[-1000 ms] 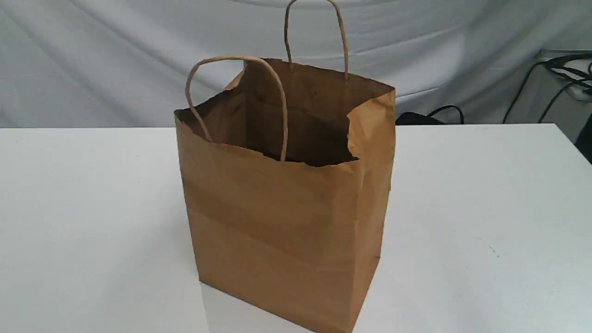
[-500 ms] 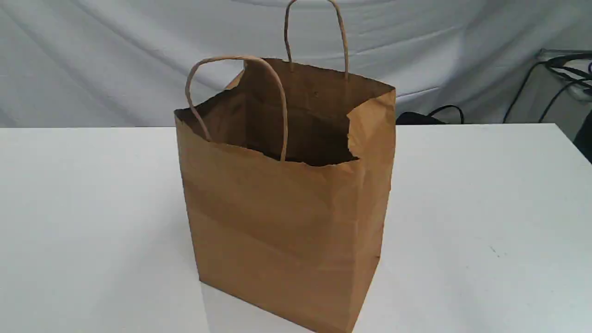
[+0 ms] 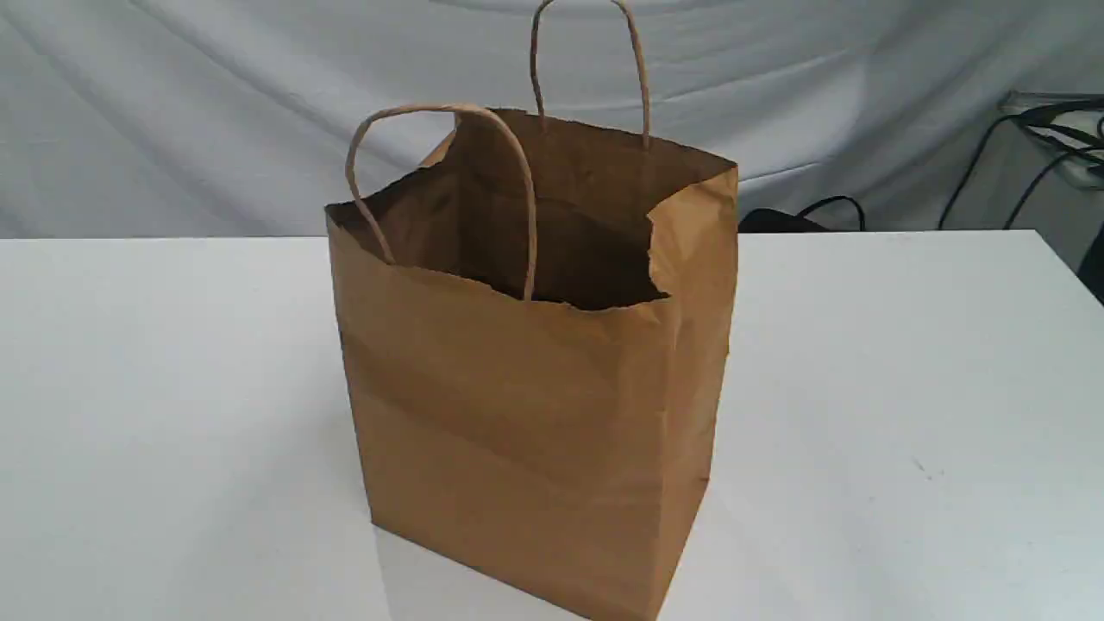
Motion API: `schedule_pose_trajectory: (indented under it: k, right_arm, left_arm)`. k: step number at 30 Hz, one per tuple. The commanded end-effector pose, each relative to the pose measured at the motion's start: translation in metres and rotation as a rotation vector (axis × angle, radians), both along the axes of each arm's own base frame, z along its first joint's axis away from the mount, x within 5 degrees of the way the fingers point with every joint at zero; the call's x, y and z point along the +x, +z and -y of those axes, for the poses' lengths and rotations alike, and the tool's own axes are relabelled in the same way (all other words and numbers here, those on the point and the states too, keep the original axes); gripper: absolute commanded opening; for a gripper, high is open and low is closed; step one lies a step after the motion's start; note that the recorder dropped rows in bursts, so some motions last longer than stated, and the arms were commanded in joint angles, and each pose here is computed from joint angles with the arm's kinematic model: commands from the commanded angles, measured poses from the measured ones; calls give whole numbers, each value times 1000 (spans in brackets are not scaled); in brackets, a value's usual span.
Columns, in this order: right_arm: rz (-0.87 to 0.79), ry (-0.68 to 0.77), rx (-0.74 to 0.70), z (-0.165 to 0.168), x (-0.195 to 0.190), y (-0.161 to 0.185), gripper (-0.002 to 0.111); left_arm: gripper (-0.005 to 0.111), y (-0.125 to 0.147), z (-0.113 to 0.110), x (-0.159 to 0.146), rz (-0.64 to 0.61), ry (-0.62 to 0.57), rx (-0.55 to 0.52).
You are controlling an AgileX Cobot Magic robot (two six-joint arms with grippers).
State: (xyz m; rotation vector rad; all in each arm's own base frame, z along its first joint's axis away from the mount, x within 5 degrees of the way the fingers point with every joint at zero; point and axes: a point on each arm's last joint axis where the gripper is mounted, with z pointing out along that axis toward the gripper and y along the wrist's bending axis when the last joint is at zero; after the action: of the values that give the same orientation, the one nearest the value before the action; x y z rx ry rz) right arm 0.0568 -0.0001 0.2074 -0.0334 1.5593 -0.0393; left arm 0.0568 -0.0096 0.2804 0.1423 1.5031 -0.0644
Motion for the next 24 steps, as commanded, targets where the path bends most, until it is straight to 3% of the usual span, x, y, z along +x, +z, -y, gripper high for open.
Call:
schedule_pose_trajectory:
  k: [1,13,18,24]
  right_arm:
    - [3,-8,-10,0,0,-1,0]
    - [3,-8,-10,0,0,-1,0]
    - [3,-8,-10,0,0,-1,0]
    - [3,-8,-10,0,0,-1,0]
  left_arm:
    - [0,-18,-6,-2,46,92,-5]
    - [0,-74,-13,0,-51,209,-3]
    - [0,-75,-13,0,-58,206,-3]
    - [0,-67,-15,-1,32,239,-4]
